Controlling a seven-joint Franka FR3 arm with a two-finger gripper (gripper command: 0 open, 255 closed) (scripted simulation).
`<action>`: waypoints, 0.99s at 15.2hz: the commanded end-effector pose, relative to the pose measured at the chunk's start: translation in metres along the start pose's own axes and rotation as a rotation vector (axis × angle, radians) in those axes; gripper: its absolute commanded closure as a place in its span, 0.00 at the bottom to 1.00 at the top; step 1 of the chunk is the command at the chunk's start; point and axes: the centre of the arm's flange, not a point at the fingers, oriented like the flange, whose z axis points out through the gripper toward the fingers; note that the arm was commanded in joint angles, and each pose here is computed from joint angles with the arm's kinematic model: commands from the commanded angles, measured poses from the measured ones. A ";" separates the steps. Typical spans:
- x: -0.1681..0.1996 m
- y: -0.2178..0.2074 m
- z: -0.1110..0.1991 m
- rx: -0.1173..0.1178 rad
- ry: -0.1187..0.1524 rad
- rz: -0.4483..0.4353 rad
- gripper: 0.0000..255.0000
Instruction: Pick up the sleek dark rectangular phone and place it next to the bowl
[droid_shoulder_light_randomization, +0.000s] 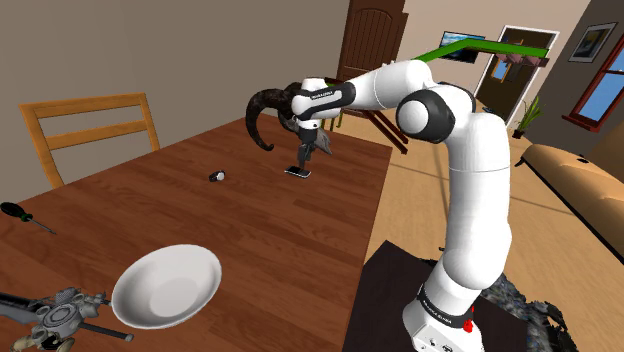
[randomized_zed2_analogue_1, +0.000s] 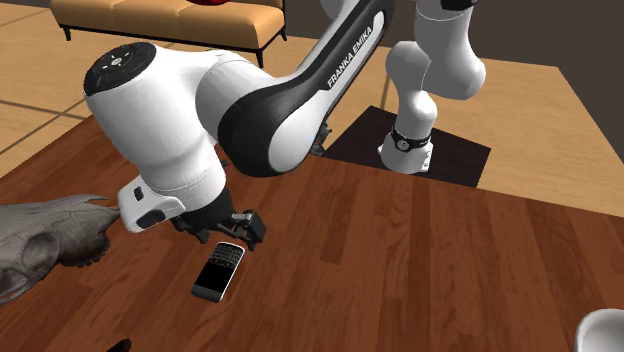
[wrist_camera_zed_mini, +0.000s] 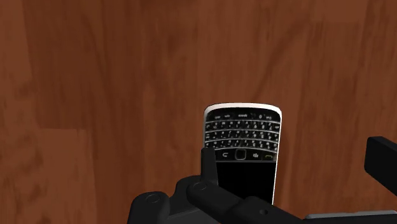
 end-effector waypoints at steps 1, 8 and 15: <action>0.021 0.014 0.007 0.002 0.008 -0.026 0.00; 0.039 0.024 0.039 0.004 0.014 -0.046 0.00; 0.039 0.024 0.053 0.004 0.014 -0.046 0.00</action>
